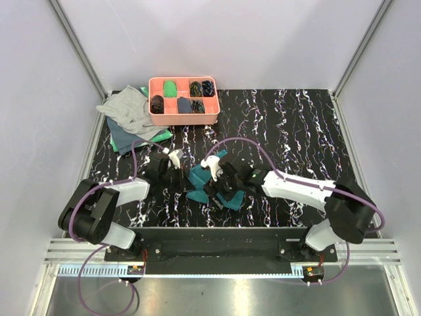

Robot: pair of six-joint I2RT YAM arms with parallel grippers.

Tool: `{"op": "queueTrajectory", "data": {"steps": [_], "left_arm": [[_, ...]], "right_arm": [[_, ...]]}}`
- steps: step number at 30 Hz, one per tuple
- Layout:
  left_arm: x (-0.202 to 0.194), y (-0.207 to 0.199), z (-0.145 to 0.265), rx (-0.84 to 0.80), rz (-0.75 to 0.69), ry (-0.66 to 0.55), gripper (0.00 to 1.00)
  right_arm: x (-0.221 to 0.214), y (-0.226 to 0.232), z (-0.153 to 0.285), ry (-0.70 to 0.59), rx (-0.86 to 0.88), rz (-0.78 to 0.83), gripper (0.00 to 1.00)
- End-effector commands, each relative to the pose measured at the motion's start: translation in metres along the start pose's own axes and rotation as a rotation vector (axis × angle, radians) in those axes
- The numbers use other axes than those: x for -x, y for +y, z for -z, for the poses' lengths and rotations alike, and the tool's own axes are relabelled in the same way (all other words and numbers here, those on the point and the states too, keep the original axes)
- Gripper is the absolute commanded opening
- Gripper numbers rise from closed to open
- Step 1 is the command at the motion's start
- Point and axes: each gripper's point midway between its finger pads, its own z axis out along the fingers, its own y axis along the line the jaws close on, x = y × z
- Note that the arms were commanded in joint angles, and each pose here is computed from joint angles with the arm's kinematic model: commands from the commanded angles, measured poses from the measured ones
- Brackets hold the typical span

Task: Fold the napkin, place the utensils inside, and roll it up
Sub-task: Roll the napkin with the utensil

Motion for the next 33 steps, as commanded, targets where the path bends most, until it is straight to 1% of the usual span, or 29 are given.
{"op": "queueTrajectory", "data": {"steps": [1, 4, 8, 12, 13, 15, 16, 17, 20, 21, 22, 24, 25, 27, 30, 31, 33], "left_arm": [[0.0, 0.006, -0.002, 0.036, 0.011, 0.014, 0.0], [-0.001, 0.005, -0.002, 0.035, 0.013, 0.018, 0.0], [0.0, 0.005, -0.003, 0.034, 0.015, 0.019, 0.0], [0.001, 0.003, -0.003, 0.025, 0.014, 0.023, 0.0], [0.001, 0.003, -0.003, 0.025, 0.014, 0.022, 0.0], [0.002, 0.002, -0.004, 0.017, 0.01, 0.021, 0.0], [0.004, 0.0, -0.004, 0.012, 0.009, 0.018, 0.0], [0.006, -0.002, -0.003, 0.003, 0.005, 0.015, 0.0], [0.014, -0.009, -0.001, -0.009, -0.004, -0.006, 0.1], [0.019, -0.013, 0.002, -0.013, -0.015, -0.021, 0.2], [0.022, -0.014, 0.004, -0.008, -0.017, -0.032, 0.27], [0.031, -0.019, 0.011, -0.003, -0.036, -0.063, 0.34], [0.033, -0.02, 0.014, 0.001, -0.04, -0.074, 0.42], [0.039, -0.024, 0.022, 0.014, -0.06, -0.099, 0.49], [0.041, -0.023, 0.033, 0.04, -0.077, -0.124, 0.55], [0.04, -0.022, 0.035, 0.051, -0.078, -0.131, 0.59], [0.037, -0.019, 0.039, 0.062, -0.081, -0.144, 0.64]], "right_arm": [[-0.003, -0.008, -0.012, 0.001, -0.075, 0.057, 0.8], [-0.003, -0.01, -0.02, 0.006, -0.076, 0.059, 0.77], [-0.01, -0.015, -0.032, 0.043, -0.073, 0.084, 0.73], [-0.02, -0.015, -0.041, 0.079, -0.059, 0.086, 0.6], [-0.022, -0.016, -0.044, 0.09, -0.056, 0.082, 0.55], [-0.026, -0.014, -0.047, 0.104, -0.039, 0.073, 0.51], [-0.03, -0.015, -0.05, 0.116, -0.036, 0.063, 0.46], [-0.031, -0.012, -0.051, 0.121, -0.022, 0.056, 0.44], [-0.038, -0.007, -0.054, 0.151, 0.023, 0.023, 0.37], [-0.041, -0.007, -0.055, 0.159, 0.034, 0.014, 0.36], [-0.043, -0.007, -0.056, 0.167, 0.043, -0.018, 0.35], [-0.044, -0.006, -0.055, 0.174, 0.081, -0.053, 0.32], [-0.047, -0.007, -0.055, 0.186, 0.091, -0.075, 0.31], [-0.05, -0.008, -0.055, 0.199, 0.128, -0.116, 0.31], [-0.05, -0.01, -0.054, 0.22, 0.179, -0.172, 0.29], [-0.044, -0.006, -0.052, 0.215, 0.218, -0.183, 0.29], [-0.045, -0.008, -0.052, 0.231, 0.244, -0.219, 0.28]]}}
